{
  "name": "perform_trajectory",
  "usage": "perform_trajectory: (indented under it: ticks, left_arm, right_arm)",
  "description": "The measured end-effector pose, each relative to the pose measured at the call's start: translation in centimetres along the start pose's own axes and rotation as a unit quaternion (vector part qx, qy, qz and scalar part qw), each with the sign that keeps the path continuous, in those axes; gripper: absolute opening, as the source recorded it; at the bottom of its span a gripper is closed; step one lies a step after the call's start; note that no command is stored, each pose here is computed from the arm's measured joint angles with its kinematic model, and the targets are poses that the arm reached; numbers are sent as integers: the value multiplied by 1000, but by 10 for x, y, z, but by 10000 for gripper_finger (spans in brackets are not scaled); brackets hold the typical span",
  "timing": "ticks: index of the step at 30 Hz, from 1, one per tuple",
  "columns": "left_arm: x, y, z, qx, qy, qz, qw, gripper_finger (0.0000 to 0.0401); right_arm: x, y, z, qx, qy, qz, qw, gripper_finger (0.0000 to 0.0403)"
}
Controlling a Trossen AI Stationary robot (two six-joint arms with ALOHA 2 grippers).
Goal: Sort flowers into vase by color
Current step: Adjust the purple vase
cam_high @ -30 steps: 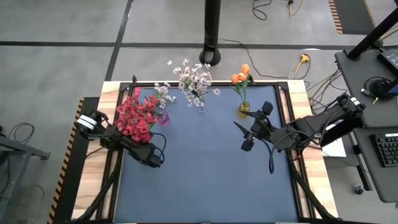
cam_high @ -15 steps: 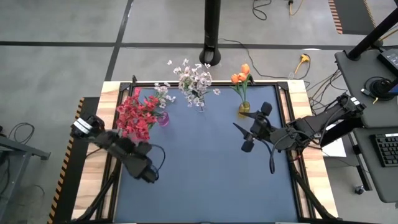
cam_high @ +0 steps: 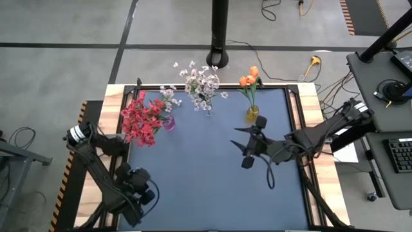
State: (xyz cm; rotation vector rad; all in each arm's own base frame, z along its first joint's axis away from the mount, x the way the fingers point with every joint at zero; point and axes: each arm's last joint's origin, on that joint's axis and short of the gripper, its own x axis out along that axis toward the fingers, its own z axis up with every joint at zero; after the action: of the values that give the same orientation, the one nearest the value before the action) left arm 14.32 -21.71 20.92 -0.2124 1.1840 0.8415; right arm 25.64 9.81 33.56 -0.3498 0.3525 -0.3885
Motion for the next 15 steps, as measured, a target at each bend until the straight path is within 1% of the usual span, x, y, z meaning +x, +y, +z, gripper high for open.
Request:
perform_trajectory:
  ticks: [3, 5, 6, 8, 10, 12, 15]
  left_arm:
    - [-1, -1, -1, -4, -28, -9, 1000, 132]
    - [3, -1, -1, -2, -64, -9, 998, 132]
    - [6, -1, -1, -10, -86, -9, 996, 133]
    - [11, -2, 0, -30, -142, -17, 989, 133]
    - [15, -4, 1, -31, -198, -28, 979, 133]
    - [19, -5, 0, -30, -234, -32, 971, 133]
    - [28, -5, 0, -42, -277, -30, 959, 136]
  right_arm:
    - [6, 7, 0, -8, -5, -1, 1000, 206]
    - [7, 9, 0, -10, -5, -1, 1000, 206]
    - [7, 8, 0, -10, -5, -2, 1000, 206]
    - [7, 8, 0, -10, -5, -2, 1000, 206]
    - [6, 7, 1, -9, -6, -3, 1000, 206]
    - [6, 7, 1, -9, -7, -2, 1000, 206]
    - [6, 7, 1, -18, -6, -1, 1000, 206]
